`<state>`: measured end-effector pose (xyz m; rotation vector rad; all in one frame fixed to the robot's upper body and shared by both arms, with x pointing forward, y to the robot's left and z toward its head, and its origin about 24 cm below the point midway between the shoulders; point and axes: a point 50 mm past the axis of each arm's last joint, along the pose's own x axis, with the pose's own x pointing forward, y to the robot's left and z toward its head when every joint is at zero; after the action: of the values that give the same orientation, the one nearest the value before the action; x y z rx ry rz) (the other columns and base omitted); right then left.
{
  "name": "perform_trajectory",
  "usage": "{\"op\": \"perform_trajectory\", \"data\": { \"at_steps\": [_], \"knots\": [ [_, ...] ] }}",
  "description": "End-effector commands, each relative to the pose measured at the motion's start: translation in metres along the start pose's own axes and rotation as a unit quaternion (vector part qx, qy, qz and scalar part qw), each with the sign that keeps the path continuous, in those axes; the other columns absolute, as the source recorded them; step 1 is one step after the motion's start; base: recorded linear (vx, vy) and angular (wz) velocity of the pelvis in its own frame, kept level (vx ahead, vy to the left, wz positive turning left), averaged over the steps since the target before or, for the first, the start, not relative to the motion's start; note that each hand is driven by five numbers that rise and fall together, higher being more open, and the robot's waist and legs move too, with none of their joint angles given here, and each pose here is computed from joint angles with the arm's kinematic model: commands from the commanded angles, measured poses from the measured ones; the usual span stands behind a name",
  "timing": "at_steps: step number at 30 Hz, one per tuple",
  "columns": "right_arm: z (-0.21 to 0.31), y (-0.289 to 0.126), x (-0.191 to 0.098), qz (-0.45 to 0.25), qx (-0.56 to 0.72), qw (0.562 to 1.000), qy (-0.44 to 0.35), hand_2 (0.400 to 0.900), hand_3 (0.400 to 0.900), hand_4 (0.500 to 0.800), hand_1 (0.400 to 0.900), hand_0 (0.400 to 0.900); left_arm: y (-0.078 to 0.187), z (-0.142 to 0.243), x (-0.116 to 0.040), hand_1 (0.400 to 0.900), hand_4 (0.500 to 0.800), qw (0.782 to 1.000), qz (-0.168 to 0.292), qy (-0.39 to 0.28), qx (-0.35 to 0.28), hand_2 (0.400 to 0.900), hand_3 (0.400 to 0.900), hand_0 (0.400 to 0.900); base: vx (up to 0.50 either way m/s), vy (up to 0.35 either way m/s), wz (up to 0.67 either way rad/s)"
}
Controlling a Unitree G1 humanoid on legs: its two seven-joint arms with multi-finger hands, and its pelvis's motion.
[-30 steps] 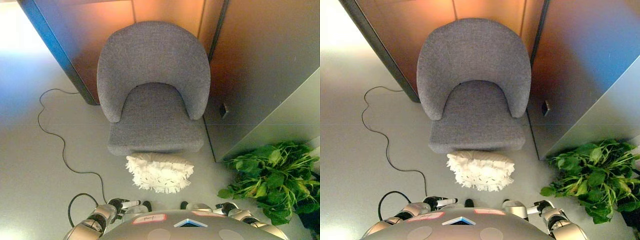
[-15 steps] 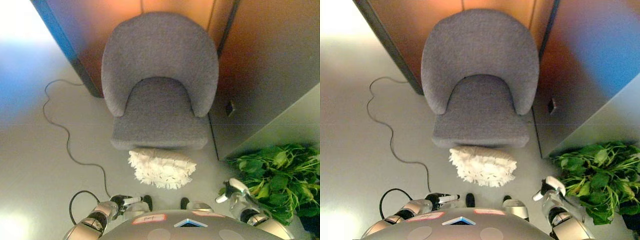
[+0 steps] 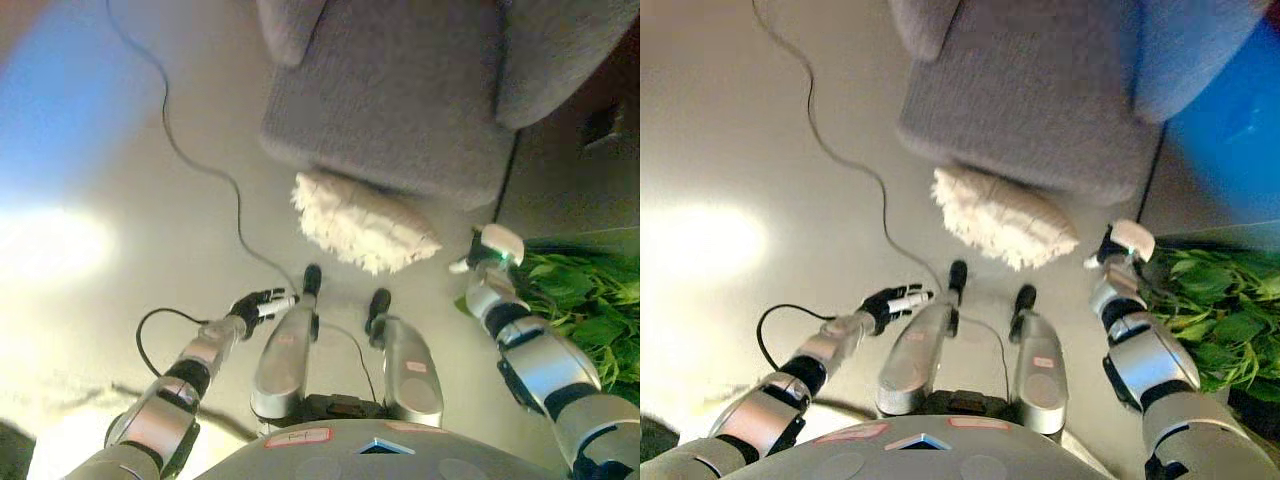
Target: Pick up the pillow and put it on the sofa.
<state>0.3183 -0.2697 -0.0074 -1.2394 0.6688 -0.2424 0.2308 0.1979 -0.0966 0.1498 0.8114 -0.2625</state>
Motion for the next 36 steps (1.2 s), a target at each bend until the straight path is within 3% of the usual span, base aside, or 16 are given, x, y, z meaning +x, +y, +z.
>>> {"op": "perform_trajectory", "data": {
  "at_steps": [1, 16, 25, 29, 36],
  "knots": [
    [-0.008, -0.031, 0.01, -0.02, 0.027, 0.999, 0.022, 0.9, 0.9, 0.8, 0.9, 0.9, 0.004, -0.001, -0.007, 0.9, 0.8, 0.999, -0.006, -0.037, -0.028, 0.9, 0.9, 0.9, -0.158, 0.065, 0.26],
    [0.038, -0.118, 0.018, -0.093, 0.076, 0.992, -0.042, 0.9, 0.9, 0.8, 0.9, 0.9, 0.0, 0.032, -0.022, 0.9, 0.8, 0.978, -0.048, -0.167, -0.12, 0.9, 0.9, 0.9, -0.043, 0.112, 0.01],
    [0.041, -0.174, 0.015, -0.161, 0.069, 0.983, -0.047, 0.9, 0.9, 0.8, 0.9, 0.9, 0.002, 0.026, -0.039, 0.9, 0.8, 0.96, -0.057, -0.223, -0.159, 0.9, 0.9, 0.9, -0.008, 0.095, 0.05],
    [0.048, -0.199, 0.011, -0.183, 0.062, 0.979, -0.059, 0.9, 0.9, 0.8, 0.9, 0.9, -0.001, 0.031, -0.049, 0.9, 0.8, 0.945, -0.083, -0.259, -0.181, 0.9, 0.9, 0.9, 0.003, 0.063, 0.07],
    [0.065, -0.23, 0.001, -0.173, 0.043, 0.981, -0.075, 0.9, 0.9, 0.8, 0.9, 0.9, -0.01, 0.032, -0.059, 0.9, 0.8, 0.934, -0.117, -0.285, -0.18, 0.9, 0.9, 0.9, -0.025, 0.03, 0.06]
  ]
}}
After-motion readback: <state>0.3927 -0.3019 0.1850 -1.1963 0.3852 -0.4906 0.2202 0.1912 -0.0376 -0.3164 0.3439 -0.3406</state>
